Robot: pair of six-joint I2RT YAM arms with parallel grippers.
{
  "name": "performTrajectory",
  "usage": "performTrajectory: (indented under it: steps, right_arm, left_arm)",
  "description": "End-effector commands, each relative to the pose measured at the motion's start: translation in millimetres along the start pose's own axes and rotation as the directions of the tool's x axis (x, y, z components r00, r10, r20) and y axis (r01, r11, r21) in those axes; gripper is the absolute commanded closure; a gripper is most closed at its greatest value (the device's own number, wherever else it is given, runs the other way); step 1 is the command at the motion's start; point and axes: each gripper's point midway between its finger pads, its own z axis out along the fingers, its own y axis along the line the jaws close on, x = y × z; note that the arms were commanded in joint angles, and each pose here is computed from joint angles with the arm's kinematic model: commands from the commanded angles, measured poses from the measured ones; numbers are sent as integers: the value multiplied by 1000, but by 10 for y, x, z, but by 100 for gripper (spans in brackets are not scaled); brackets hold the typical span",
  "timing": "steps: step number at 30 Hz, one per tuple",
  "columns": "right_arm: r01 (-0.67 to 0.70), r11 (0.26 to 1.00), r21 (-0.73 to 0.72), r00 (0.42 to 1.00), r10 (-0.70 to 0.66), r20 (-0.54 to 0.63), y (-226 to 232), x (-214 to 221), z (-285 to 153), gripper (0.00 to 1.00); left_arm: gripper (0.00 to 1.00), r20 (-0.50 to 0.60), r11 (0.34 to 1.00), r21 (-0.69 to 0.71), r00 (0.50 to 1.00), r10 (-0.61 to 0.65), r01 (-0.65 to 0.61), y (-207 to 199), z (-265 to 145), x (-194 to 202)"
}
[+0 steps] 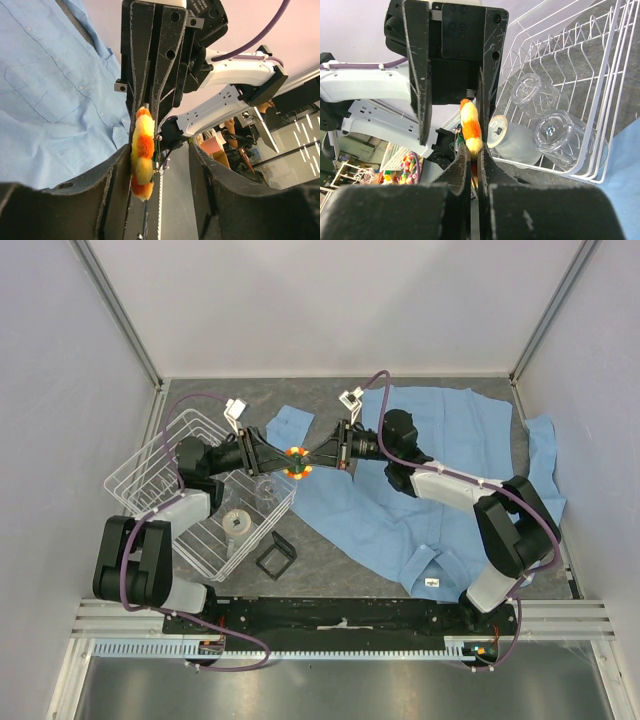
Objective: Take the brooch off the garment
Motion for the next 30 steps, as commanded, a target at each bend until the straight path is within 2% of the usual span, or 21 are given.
performTrajectory:
  steps: [1,3,6,9,10,11,12,13,14,15,16,17,19,20,22,23,24,26,29,30]
  right_arm:
    - [-9,997,70,1000,8,20,-231,-17,-101,100]
    - [-4,996,84,1000,2,24,-241,-35,-110,100]
    - [7,994,107,999,-11,32,-250,-68,-127,100]
    - [22,989,148,999,-27,27,-278,-83,-152,100]
    - [6,982,187,1000,-10,23,-336,-58,-169,100]
    - [43,978,204,998,-49,26,-317,-112,-179,100]
    - [50,972,230,998,-57,23,-333,-118,-183,100]
    - [33,951,307,999,-36,4,-431,-42,-201,100]
    - [94,938,333,995,-96,-9,-388,-107,-200,100]
    - [126,928,349,992,-119,-42,-329,-24,-147,100]
    - [129,895,426,992,-112,-65,-399,57,-190,100]
    - [157,889,430,988,-138,-76,-297,71,-187,100]
    - [213,881,422,976,-170,-137,-132,292,-131,100]
    - [242,854,461,970,-205,-129,-79,289,-177,100]
    - [328,824,462,943,-257,-212,138,539,-153,100]
    - [361,782,508,932,-287,-220,141,534,-175,100]
    - [422,775,471,905,-328,-272,311,718,-93,100]
    - [482,697,531,876,-365,-316,350,805,-154,100]
    - [583,636,506,812,-431,-394,628,1178,-108,100]
    - [626,581,520,780,-467,-417,734,1303,-117,100]
  left_arm:
    - [41,16,994,46,995,96,-96,-216,-40,-138]
    - [32,23,994,41,995,98,-99,-218,-55,-151]
    - [25,40,995,25,994,99,-100,-203,-85,-192]
    - [21,67,996,-16,994,85,-84,-154,-135,-248]
    - [21,73,994,-37,991,110,-107,-113,-152,-261]
    - [21,105,990,-71,986,131,-124,-109,-195,-333]
    - [20,111,991,-128,992,54,-39,2,-229,-328]
    - [20,111,980,-171,986,125,-105,61,-262,-356]
    - [20,145,966,-230,977,158,-122,47,-322,-439]
    - [20,145,953,-295,983,109,-62,113,-361,-434]
    - [20,128,923,-360,973,190,-133,170,-419,-465]
    - [20,172,877,-446,945,280,-178,88,-491,-649]
    - [19,178,808,-559,925,336,-187,144,-633,-676]
    - [18,204,767,-616,905,374,-178,182,-720,-740]
    - [16,234,722,-665,864,445,-192,87,-882,-842]
    - [15,245,708,-682,855,457,-183,94,-918,-858]
    - [15,251,702,-688,848,467,-184,65,-939,-869]
    - [15,261,696,-699,847,462,-165,88,-969,-876]
    - [15,268,696,-702,851,451,-147,115,-994,-876]
    - [16,269,696,-703,852,450,-145,122,-999,-878]
